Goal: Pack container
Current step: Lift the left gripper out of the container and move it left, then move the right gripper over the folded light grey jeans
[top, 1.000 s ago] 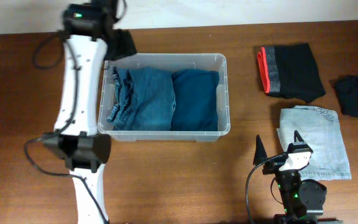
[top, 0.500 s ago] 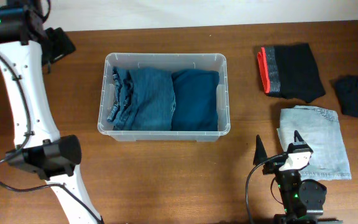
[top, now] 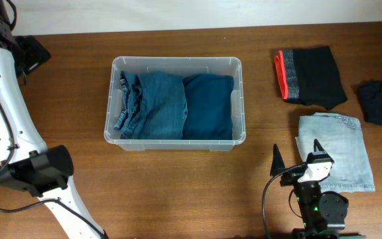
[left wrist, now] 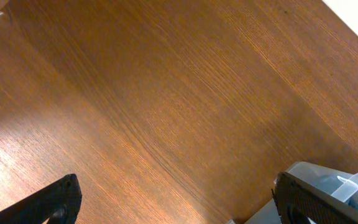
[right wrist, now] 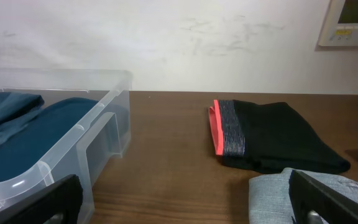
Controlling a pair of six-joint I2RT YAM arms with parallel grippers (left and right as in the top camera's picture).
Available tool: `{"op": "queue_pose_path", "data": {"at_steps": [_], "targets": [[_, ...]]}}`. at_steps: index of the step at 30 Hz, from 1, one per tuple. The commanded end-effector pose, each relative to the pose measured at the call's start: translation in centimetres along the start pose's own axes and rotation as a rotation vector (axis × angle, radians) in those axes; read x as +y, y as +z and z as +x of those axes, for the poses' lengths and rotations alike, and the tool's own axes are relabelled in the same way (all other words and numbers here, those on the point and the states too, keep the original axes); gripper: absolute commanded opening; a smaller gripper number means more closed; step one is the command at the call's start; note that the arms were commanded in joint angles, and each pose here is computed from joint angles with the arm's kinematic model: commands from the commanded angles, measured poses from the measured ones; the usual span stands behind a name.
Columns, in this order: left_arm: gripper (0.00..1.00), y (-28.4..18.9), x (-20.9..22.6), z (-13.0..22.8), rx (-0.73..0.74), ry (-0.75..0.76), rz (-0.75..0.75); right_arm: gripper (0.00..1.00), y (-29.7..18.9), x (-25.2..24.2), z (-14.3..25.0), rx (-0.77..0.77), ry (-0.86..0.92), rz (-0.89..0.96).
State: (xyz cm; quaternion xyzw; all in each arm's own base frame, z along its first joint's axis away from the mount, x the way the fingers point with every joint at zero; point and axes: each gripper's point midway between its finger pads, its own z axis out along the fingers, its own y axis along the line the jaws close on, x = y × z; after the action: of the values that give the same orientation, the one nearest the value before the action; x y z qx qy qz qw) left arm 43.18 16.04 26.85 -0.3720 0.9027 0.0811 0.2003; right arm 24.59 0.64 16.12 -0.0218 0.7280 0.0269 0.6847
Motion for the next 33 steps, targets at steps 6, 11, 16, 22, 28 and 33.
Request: {"op": "queue_pose_path", "data": {"at_steps": [6,11,16,22,28,33], "targets": [[0.99,-0.6,0.2,0.1,-0.008,-0.009,0.000,0.99,-0.2,2.4,-0.4,-0.009,0.162,-0.143],[0.99,-0.6,0.2,0.1,-0.008,-0.009,0.000,0.98,-0.4,3.3,-1.3,-0.031,0.250,-0.204],[0.99,-0.6,0.2,0.1,-0.008,-0.009,0.000,0.99,-1.8,6.1,-5.3,-0.164,0.198,-0.383],[0.99,-0.6,0.2,0.1,-0.007,-0.009,-0.001,0.98,-3.3,5.1,-10.9,-0.259,0.181,-0.320],[0.99,-0.6,0.2,0.1,-0.007,-0.009,-0.001,0.99,-3.6,1.3,-14.3,-0.151,0.165,-0.064],[0.99,-0.6,0.2,0.1,-0.007,-0.009,-0.001,0.98,-3.9,-3.4,-14.5,0.116,0.184,0.237]]}}
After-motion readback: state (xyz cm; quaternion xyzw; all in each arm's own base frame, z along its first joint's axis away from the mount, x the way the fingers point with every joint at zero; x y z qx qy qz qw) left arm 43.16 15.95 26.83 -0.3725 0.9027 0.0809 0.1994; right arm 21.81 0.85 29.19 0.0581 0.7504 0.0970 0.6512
